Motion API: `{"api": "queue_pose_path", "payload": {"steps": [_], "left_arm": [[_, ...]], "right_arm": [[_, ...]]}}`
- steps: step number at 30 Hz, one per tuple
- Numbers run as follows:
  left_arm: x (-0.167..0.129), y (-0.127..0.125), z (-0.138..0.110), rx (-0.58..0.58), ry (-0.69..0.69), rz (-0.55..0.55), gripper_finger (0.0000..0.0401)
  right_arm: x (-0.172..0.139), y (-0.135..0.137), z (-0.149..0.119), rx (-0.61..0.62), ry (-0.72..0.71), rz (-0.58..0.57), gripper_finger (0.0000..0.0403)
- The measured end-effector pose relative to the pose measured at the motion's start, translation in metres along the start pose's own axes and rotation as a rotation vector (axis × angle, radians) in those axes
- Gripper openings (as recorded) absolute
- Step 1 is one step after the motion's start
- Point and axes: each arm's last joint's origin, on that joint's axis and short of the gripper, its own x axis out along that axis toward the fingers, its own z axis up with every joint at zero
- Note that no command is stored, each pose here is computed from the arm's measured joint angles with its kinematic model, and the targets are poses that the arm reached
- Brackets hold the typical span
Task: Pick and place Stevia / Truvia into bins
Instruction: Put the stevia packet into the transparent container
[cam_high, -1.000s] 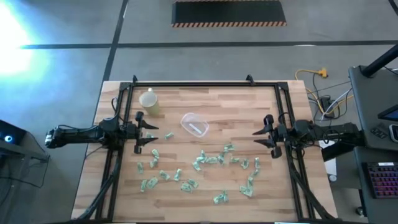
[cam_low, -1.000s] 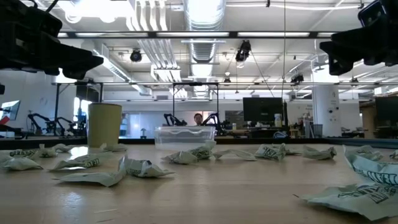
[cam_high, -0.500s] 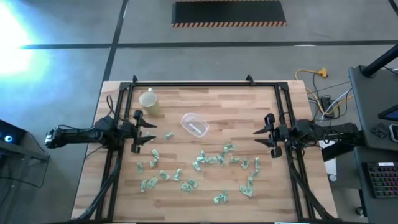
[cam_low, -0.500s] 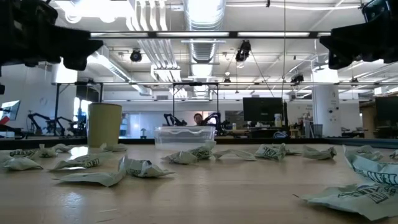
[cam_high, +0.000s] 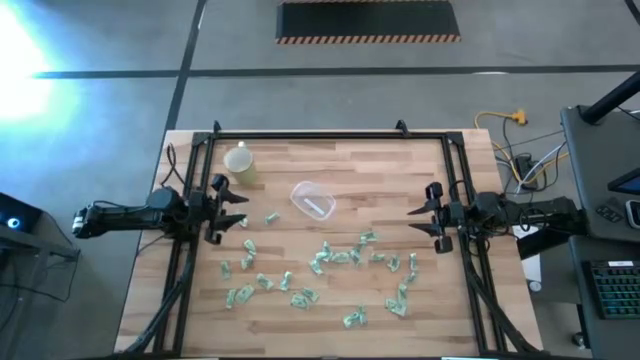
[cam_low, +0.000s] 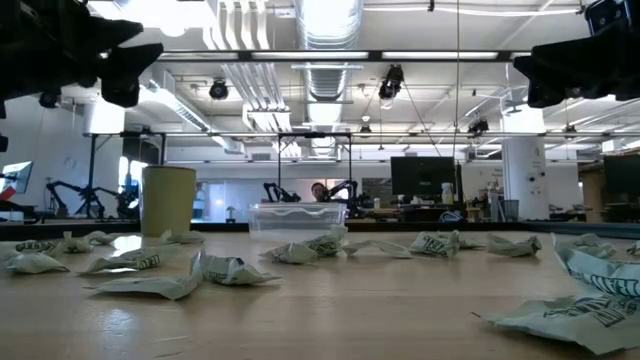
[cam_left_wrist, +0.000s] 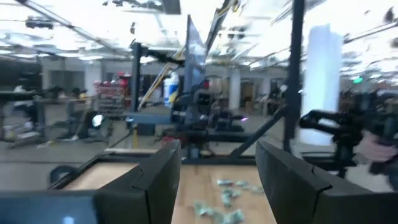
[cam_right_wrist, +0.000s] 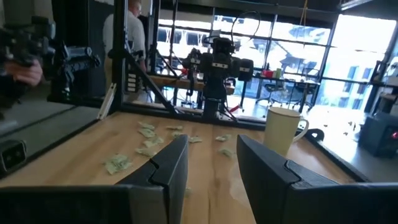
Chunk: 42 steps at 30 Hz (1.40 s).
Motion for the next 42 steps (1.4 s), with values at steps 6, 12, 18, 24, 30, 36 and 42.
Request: {"api": "queue_pose_path", "payload": {"steps": [6,12,18,24,30,36,42], "left_arm": [[0.001,0.001,0.005,0.031,-0.048,0.045,0.0192],[0.0,0.001,0.011,0.019,-0.119,0.053,0.0192],[0.005,-0.002,-0.008,-0.013,0.084,-0.097,0.0192],[0.015,0.0,-0.022,0.005,0.292,-0.025,0.0192],[0.038,0.003,-0.012,0.052,0.423,0.06,0.0192],[0.068,0.004,-0.007,0.138,0.665,0.229,0.0192],[0.097,-0.003,-0.01,0.193,0.92,0.336,0.0192]], "right_arm": [[0.0,0.0,0.002,0.057,-0.017,0.004,0.0128],[0.0,0.0,0.002,0.037,-0.021,0.003,0.0128],[0.001,0.0,0.001,0.049,-0.011,0.004,0.0128],[0.003,0.0,-0.002,0.035,0.024,0.006,0.0128],[0.005,0.0,-0.005,-0.023,0.057,0.01,0.0128],[0.005,0.001,-0.005,-0.013,0.059,0.01,0.0128],[0.005,0.0,-0.004,-0.012,0.055,0.009,0.0128]]}}
